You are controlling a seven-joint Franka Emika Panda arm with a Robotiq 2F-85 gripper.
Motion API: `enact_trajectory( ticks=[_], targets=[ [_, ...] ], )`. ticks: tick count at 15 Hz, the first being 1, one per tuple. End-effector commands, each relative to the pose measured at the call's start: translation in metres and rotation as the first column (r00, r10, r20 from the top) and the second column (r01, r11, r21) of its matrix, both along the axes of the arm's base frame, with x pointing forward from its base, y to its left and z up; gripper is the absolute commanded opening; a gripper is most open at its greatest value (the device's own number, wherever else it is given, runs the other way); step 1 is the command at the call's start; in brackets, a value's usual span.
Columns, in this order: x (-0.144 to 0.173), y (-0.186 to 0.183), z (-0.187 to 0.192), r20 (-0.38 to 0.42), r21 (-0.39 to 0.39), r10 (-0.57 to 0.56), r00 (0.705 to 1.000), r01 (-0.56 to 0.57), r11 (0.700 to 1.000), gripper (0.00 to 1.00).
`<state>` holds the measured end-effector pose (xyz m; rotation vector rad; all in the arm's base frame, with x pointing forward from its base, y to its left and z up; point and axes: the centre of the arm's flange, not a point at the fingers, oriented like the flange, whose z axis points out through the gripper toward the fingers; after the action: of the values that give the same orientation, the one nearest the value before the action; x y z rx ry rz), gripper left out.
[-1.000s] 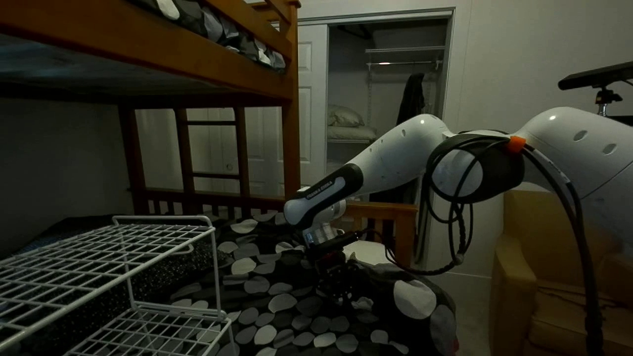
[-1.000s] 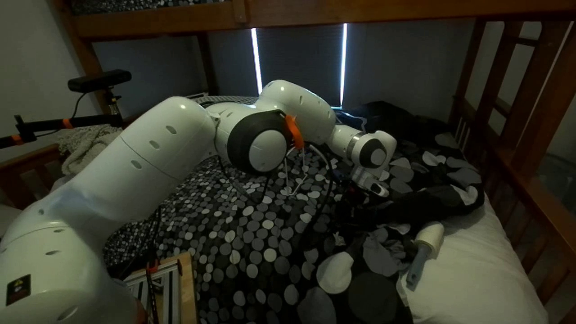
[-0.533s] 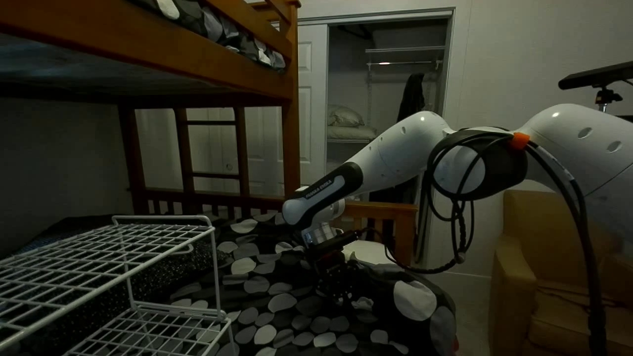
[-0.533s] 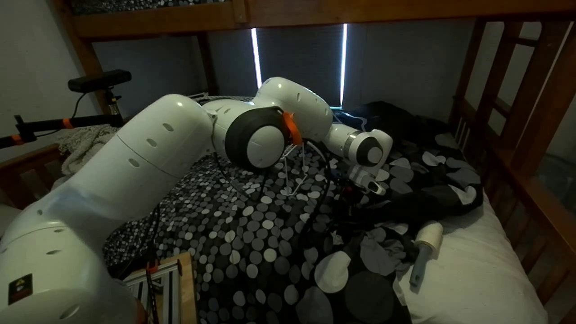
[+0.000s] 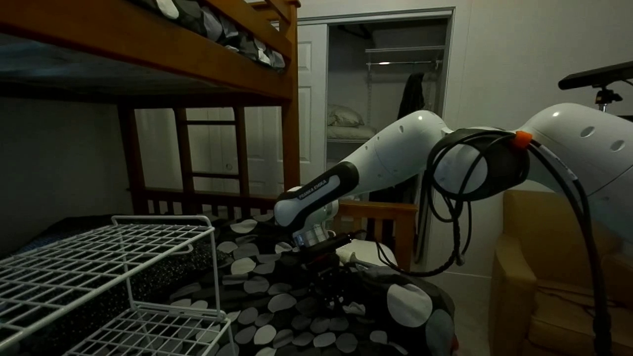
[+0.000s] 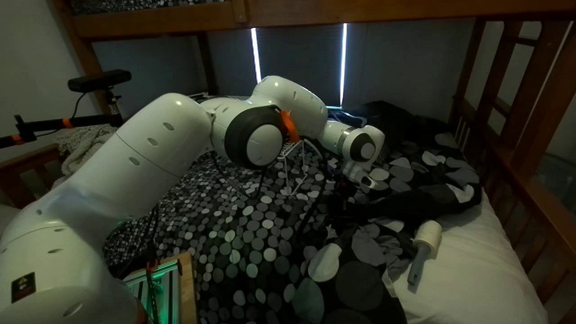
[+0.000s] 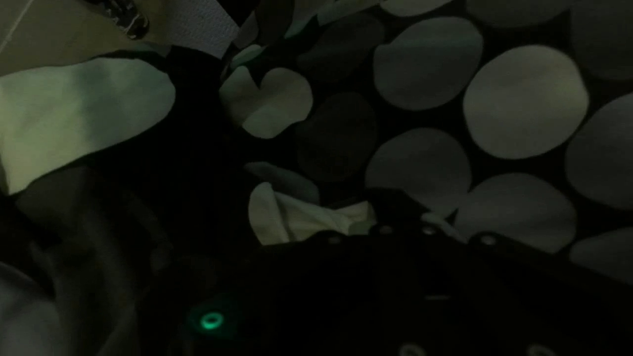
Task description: Move the right end of the blanket to the left, then move the lint roller to the left
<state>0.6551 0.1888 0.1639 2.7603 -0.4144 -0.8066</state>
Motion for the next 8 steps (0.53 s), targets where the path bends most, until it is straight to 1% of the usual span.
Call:
enact_trajectory(
  ticks=[1, 3, 6, 8],
  targets=[
    [-0.034, 0.059, 0.001, -0.010, 0.069, 0.047, 0.999, -0.046, 0.997, 0.00],
    [-0.044, 0.082, -0.003, -0.026, 0.101, 0.073, 0.997, -0.071, 0.992, 0.00],
    [-0.059, 0.111, -0.006, -0.040, 0.120, 0.123, 0.992, -0.118, 0.986, 0.00],
    [-0.057, 0.119, -0.007, -0.032, 0.124, 0.145, 0.989, -0.140, 0.982, 0.00]
  ],
)
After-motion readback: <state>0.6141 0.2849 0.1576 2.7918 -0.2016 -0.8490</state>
